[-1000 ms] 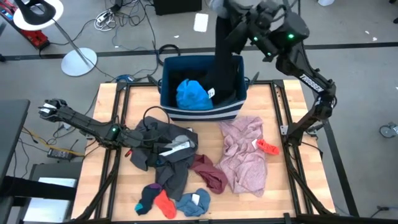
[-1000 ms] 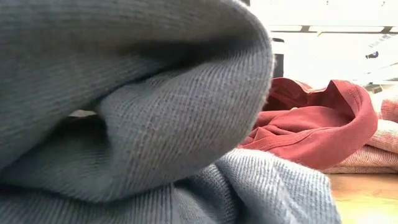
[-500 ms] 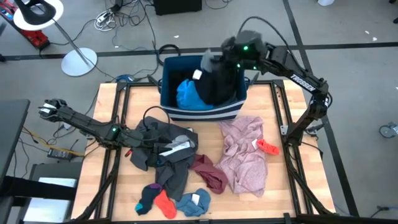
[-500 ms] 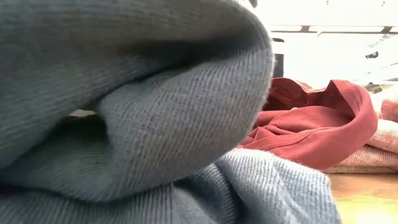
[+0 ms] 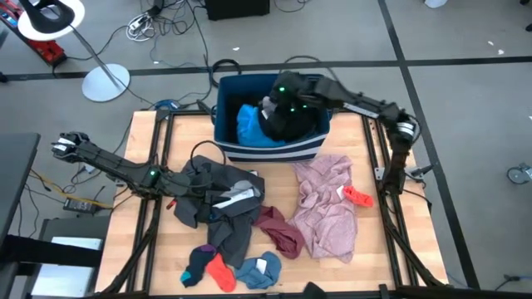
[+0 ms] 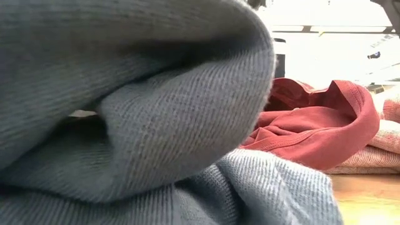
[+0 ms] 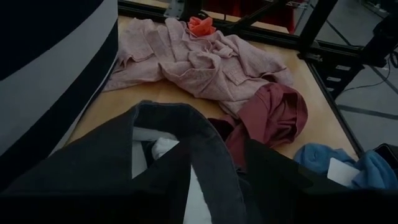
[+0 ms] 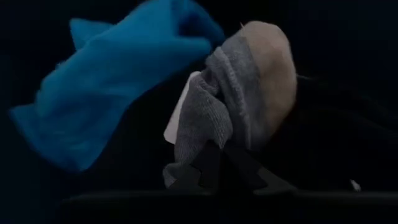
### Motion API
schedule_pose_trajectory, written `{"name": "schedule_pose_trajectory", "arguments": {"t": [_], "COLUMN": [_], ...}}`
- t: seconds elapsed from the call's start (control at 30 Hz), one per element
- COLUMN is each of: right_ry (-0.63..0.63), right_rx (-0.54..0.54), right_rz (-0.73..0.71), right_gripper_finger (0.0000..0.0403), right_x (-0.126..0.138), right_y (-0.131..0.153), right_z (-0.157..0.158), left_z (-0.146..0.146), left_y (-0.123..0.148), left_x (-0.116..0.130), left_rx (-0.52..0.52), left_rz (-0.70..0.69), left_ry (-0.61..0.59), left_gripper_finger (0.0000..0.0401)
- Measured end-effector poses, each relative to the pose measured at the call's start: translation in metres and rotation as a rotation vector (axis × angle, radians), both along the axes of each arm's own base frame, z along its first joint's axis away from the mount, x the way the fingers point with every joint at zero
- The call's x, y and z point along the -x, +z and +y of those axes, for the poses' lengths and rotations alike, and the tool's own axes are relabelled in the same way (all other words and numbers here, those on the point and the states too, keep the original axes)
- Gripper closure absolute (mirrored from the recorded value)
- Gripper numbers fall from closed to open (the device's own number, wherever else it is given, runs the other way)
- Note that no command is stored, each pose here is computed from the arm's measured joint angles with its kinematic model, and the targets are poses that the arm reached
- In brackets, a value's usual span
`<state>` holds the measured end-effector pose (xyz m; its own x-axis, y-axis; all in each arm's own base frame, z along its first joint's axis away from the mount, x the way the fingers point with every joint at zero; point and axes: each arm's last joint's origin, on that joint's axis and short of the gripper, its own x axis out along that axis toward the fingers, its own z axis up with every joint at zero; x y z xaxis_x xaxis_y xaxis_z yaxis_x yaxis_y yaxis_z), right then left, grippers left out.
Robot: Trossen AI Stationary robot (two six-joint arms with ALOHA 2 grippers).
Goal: Sort clothes
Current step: Put the gray sock into the laundry bin
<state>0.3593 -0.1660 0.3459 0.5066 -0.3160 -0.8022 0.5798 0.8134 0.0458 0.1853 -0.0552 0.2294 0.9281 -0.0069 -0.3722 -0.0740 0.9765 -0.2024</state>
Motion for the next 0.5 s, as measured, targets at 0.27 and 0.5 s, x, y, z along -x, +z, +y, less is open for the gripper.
{"name": "schedule_pose_trajectory", "arguments": {"t": [0.27, 0.5], "right_ry": [-0.018, -0.027], "right_rx": [-0.082, -0.079], "right_rz": [0.094, 0.028], "right_gripper_finger": [0.0371, 0.0323], "right_x": [-0.016, -0.012], "right_y": [-0.045, -0.03], "right_z": [-0.024, -0.022], "left_z": [0.0, 0.0], "left_y": [0.002, 0.002], "left_x": [-0.001, -0.001], "left_rx": [0.007, 0.008], "left_rz": [-0.02, -0.022], "left_ry": [0.0, 0.0], "left_gripper_finger": [0.0244, 0.0244]}}
